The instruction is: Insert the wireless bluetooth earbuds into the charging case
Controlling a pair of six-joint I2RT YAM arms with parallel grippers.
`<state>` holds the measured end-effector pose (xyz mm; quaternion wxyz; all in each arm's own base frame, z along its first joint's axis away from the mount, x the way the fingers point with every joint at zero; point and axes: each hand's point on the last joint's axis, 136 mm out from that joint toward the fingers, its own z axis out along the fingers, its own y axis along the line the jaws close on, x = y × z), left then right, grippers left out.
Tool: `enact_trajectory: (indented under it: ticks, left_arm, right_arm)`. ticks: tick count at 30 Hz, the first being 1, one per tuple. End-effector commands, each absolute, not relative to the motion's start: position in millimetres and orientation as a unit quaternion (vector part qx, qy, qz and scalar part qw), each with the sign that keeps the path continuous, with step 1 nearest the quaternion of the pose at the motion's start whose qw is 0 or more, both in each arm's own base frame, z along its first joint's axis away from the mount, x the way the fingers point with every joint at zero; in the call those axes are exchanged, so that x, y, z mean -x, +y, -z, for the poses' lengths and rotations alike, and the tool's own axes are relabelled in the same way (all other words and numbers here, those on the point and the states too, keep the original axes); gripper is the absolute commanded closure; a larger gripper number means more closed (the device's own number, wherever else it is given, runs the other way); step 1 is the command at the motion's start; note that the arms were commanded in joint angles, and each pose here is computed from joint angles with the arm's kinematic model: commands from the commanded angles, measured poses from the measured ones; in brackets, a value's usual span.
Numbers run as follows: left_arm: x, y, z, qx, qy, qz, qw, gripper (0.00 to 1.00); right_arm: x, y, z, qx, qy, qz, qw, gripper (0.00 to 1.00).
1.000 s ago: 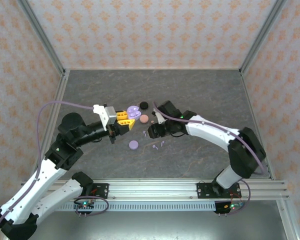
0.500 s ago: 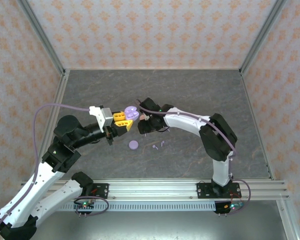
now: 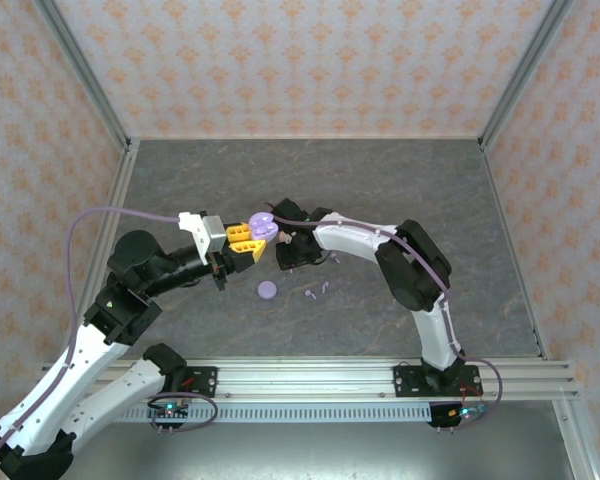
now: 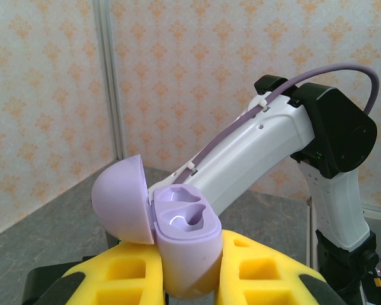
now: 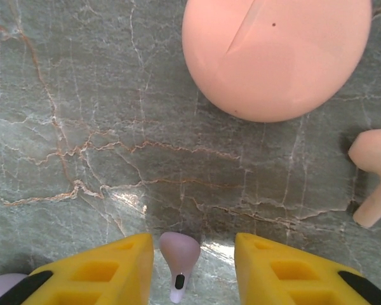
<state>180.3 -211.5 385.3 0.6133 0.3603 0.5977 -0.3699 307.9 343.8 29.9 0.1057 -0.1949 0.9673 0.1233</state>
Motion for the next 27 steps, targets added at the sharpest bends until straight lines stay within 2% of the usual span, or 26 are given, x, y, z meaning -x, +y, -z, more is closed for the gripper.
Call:
enact_trajectory:
  ticks: [1,16,21,27]
  left_arm:
    - [-181,-210,-394,-0.357,0.587,0.366,0.628,1.0]
    - [-183,-211,-390,-0.356,0.592,0.364,0.625,1.0]
    - [-184,-210,-388,-0.353,0.596,0.362,0.624,1.0]
    - [-187,-212,-382,-0.345,0.6,0.368,0.62,1.0]
  right_arm:
    - [-308,347,-29,0.202,0.967,-0.119,0.097,0.63]
    - [-302,348,-24,0.208,0.967,-0.125,0.081,0.81]
    - [-305,344,-43,0.21,0.964,-0.125,0.106,0.83]
    - [-312,325,-92,0.2,0.954,-0.146,0.168,0.84]
